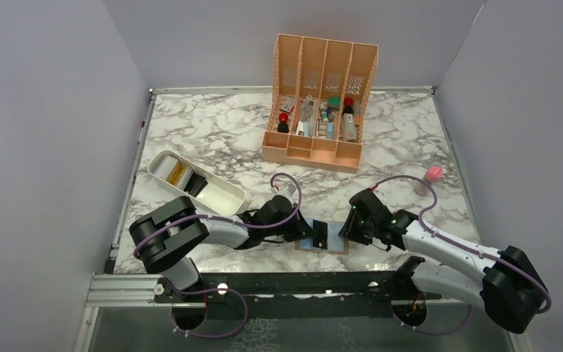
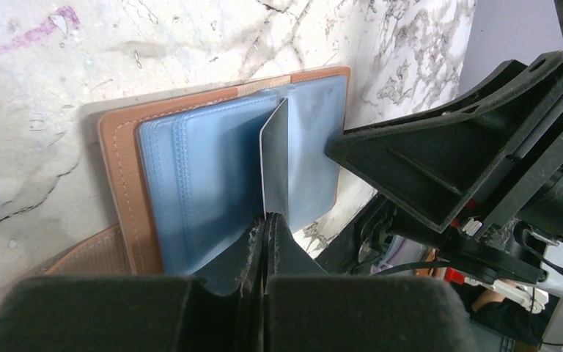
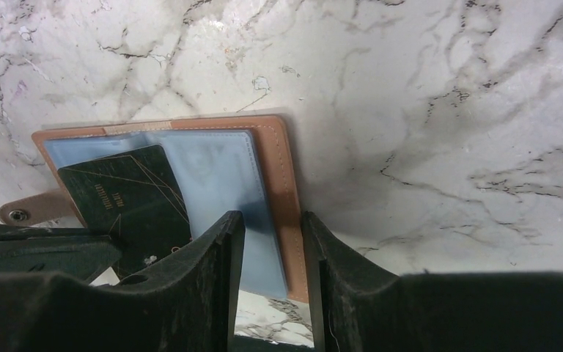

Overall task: Put the credit cards into the card holder
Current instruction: Insert the credit card into the card holder.

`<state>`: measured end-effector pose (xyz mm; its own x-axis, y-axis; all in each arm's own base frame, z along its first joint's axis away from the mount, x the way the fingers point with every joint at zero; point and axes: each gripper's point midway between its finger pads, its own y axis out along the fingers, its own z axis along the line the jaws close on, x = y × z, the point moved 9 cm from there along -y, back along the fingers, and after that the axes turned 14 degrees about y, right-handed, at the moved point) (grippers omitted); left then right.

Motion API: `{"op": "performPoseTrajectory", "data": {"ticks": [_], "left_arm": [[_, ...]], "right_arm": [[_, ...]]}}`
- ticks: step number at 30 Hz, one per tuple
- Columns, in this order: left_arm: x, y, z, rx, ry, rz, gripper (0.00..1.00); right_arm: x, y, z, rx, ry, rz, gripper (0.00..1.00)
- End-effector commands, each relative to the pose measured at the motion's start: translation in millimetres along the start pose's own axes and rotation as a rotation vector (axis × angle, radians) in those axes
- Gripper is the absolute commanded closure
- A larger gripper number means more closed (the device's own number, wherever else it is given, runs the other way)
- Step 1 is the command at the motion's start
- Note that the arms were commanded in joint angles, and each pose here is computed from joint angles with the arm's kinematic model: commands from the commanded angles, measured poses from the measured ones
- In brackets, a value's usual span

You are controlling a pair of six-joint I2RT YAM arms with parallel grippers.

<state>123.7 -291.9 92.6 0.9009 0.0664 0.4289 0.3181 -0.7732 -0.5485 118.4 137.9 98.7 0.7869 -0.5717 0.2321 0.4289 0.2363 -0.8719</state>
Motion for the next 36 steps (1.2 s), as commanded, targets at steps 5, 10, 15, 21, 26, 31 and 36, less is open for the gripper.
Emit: {"op": "performPoseTrajectory", "data": {"ticks": [5, 10, 15, 21, 26, 31, 36], "left_arm": [[-2.4, 9.9, 10.6, 0.078, -0.001, -0.024, 1.00], [-8.8, 9.2, 13.4, 0.095, -0.022, -0.013, 1.00], [-15.2, 3.9, 18.6, 0.118, -0.039, -0.005, 1.00], [-15.2, -3.6, 18.4, 0.141, -0.032, -0.011, 1.00], [-13.7, -4.7, 17.4, 0.171, -0.016, -0.014, 1.00], [-19.2, -3.0, 17.6, 0.187, -0.011, 0.005, 1.00], [-17.7, 2.3, 10.3, 0.159, 0.017, 0.024, 1.00]], "right_arm": [[-11.5, 4.7, -16.1, -0.004, 0.015, 0.067, 0.61], [-11.2, 3.0, -15.1, 0.008, 0.020, 0.065, 0.63], [-11.1, 4.4, -15.0, 0.010, 0.019, 0.061, 0.63], [-11.3, 3.9, -17.5, 0.019, 0.030, 0.050, 0.63], [-11.3, 4.5, -18.9, 0.019, 0.029, 0.044, 0.63], [-11.7, 6.9, -18.9, 0.016, 0.026, 0.048, 0.63], [-13.1, 10.1, -17.8, 0.027, 0.020, 0.062, 0.63]]}}
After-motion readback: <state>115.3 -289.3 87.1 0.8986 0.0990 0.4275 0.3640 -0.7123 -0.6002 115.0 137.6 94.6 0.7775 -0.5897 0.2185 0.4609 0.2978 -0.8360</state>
